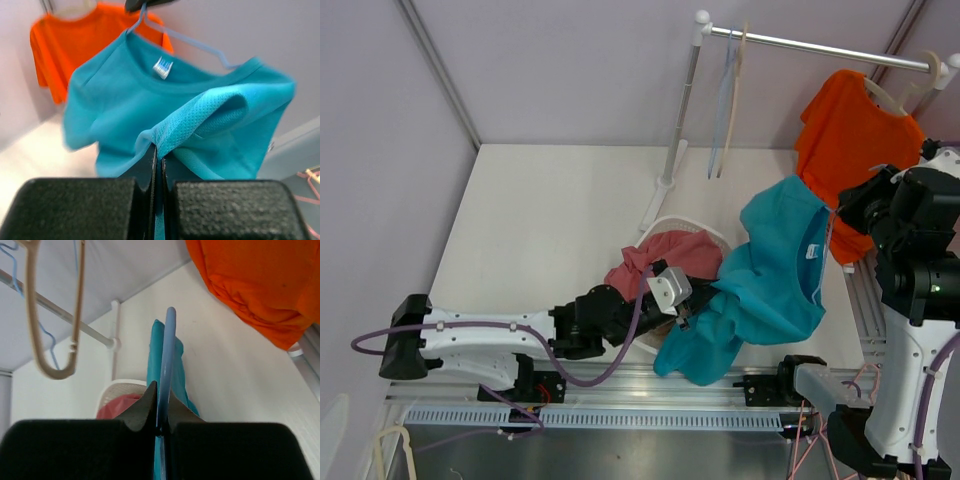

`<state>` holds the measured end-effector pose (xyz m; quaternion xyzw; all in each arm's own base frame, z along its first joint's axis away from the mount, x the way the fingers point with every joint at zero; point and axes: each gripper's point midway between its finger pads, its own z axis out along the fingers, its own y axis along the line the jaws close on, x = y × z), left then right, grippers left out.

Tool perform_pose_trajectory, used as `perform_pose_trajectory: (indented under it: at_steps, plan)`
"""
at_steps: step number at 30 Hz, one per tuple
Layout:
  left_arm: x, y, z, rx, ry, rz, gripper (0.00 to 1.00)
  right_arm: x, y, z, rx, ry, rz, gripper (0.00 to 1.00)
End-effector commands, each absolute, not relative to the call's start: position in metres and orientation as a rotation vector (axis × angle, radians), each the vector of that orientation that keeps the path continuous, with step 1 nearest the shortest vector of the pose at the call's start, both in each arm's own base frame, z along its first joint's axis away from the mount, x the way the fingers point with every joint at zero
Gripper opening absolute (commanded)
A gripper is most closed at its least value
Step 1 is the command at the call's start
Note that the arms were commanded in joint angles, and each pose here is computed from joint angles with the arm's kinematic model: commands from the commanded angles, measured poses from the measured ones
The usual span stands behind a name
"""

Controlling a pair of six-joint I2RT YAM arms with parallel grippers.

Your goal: Remove the t-shirt from the hanger

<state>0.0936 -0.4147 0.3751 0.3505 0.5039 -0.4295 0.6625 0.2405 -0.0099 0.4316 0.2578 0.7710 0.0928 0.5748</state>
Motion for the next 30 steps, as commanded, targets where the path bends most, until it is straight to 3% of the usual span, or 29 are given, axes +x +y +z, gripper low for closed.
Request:
perform_pose_trajectory:
  at_steps: [1,12,14,15,16,17,18,19,20,30]
  plan:
    - [0.093,-0.408,0.362,0.796,1.199,-1.039,0.01,0.235,-0.018,0.439,0.503,1.765,0.128,0.00]
    - [0.144,-0.401,0.343,0.721,1.382,-1.054,0.01,0.208,0.010,0.455,0.324,1.731,0.248,0.00]
    - [0.146,-0.400,0.344,0.734,1.378,-1.036,0.04,0.210,0.008,0.455,0.345,1.733,0.239,0.00]
    - [0.144,-0.402,0.343,0.751,1.373,-1.040,0.10,0.212,0.007,0.456,0.369,1.729,0.250,0.00]
    - [0.142,-0.402,0.347,0.760,1.364,-1.048,0.24,0.213,0.004,0.456,0.391,1.728,0.240,0.00]
    - [0.137,-0.402,0.352,0.775,1.341,-1.072,0.45,0.216,-0.002,0.457,0.445,1.728,0.223,0.00]
    - [0.134,-0.402,0.354,0.781,1.331,-1.087,0.55,0.218,-0.004,0.455,0.468,1.736,0.215,0.00]
    - [0.133,-0.400,0.360,0.772,1.319,-1.099,0.88,0.222,-0.005,0.456,0.497,1.737,0.221,0.00]
    - [0.132,-0.398,0.362,0.762,1.312,-1.103,0.99,0.223,-0.007,0.456,0.521,1.733,0.218,0.00]
    - [0.115,-0.367,0.406,0.745,1.195,-1.067,0.99,0.255,-0.023,0.473,0.587,1.677,0.157,0.00]
